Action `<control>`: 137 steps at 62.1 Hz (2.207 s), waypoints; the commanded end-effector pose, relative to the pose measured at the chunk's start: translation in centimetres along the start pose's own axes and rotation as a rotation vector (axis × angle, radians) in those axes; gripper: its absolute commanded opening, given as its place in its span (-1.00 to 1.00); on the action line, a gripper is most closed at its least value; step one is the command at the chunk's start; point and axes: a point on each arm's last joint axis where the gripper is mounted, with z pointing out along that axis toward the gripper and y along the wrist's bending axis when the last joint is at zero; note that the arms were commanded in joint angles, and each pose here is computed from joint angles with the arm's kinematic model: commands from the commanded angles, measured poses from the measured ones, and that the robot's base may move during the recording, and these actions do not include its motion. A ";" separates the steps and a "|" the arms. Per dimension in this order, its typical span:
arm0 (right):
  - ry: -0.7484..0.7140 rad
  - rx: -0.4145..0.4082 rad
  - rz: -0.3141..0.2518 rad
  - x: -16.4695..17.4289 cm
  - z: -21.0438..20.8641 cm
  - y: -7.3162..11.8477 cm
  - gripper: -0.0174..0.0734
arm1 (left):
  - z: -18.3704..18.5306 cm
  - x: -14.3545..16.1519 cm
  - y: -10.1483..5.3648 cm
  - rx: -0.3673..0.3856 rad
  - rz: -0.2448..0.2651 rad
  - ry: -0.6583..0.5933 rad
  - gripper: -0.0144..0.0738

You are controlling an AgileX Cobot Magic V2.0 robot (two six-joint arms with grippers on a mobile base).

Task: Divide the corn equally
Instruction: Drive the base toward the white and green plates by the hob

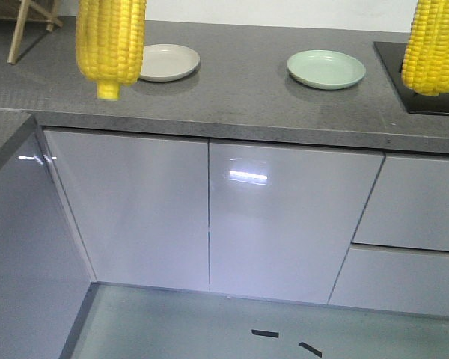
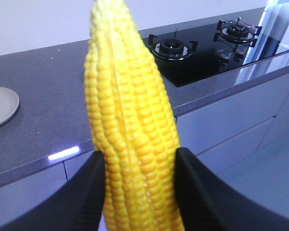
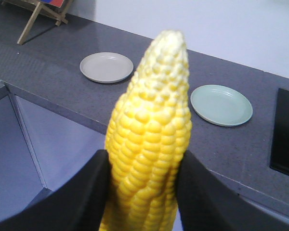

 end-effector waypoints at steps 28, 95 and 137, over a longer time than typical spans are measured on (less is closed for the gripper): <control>-0.117 0.023 -0.010 -1.3 -1.5 -0.2 -0.63 | -1.8 -1.5 -0.4 0.013 -0.006 -0.127 -0.69; -0.117 0.023 -0.010 -1.3 -1.5 -0.2 -0.63 | -1.8 -1.5 -0.4 0.013 -0.006 -0.128 -0.69; -0.117 0.023 -0.010 -1.3 -1.5 -0.2 -0.63 | -1.8 -1.5 -0.4 0.013 -0.006 -0.128 -0.69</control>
